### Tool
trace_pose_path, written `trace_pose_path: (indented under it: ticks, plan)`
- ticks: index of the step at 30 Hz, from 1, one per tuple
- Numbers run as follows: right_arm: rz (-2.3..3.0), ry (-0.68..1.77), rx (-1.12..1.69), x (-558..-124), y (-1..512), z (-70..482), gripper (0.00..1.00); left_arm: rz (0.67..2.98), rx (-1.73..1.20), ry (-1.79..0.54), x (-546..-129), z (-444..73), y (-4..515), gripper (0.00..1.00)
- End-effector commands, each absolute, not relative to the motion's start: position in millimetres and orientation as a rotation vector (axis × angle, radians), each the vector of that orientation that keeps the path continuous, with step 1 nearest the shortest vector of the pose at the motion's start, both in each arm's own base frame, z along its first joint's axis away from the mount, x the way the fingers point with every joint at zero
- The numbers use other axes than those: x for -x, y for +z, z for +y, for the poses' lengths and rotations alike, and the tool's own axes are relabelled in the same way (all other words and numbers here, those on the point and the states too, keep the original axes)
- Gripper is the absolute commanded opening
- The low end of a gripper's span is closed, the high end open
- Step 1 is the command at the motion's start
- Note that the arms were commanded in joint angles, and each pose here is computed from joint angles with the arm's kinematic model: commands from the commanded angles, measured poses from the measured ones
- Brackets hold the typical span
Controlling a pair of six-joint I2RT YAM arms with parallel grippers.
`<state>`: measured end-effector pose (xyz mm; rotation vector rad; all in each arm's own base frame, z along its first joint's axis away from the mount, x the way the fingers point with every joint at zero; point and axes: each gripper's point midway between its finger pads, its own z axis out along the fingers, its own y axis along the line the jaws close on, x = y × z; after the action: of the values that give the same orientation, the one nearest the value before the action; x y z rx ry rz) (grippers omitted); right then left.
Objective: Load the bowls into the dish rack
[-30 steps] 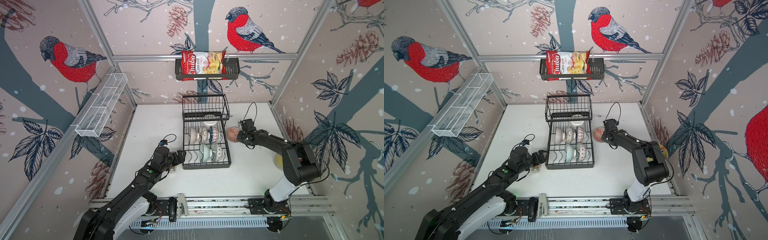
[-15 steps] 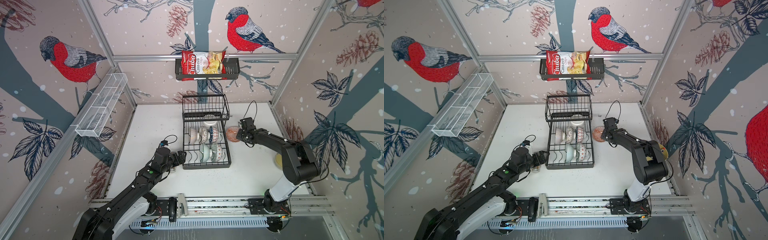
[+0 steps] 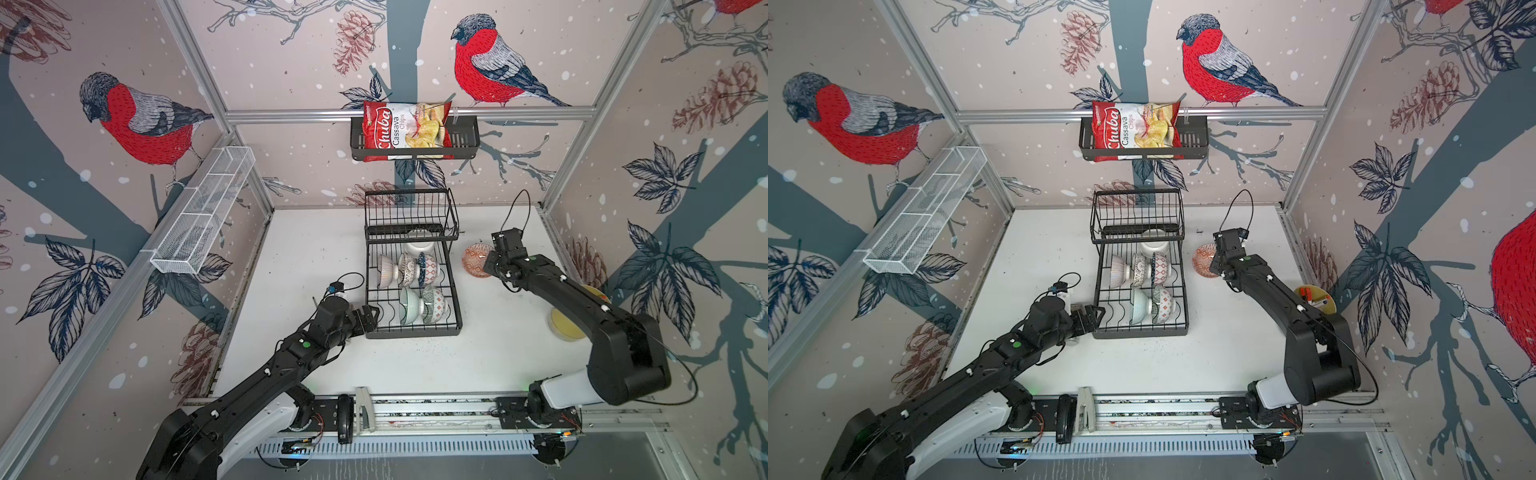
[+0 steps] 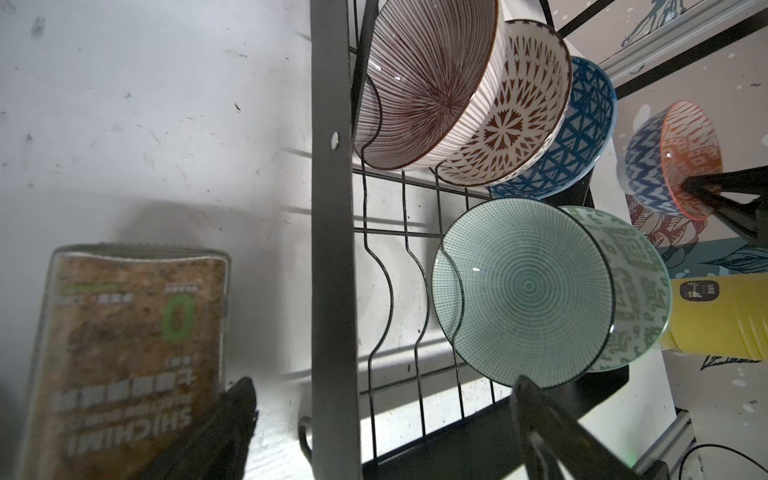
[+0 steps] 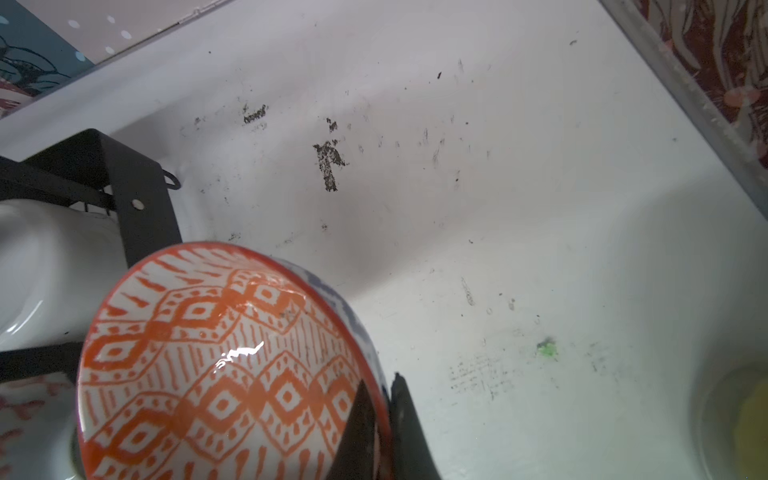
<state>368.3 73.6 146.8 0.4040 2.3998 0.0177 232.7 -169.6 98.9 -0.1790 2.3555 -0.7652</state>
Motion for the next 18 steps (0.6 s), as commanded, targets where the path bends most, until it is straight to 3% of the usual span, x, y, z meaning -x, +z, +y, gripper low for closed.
trace_pose_path:
  ticks: [1, 18]
  plan:
    - [2.368, -0.046, -0.393, -361, 166, 65, 0.00, 2.352, 0.173, -0.739, -233, -172, 102, 0.95]
    - [2.226, -0.064, -0.380, -336, 238, 47, 0.00, 2.365, 0.077, -0.803, -219, -215, 103, 0.95]
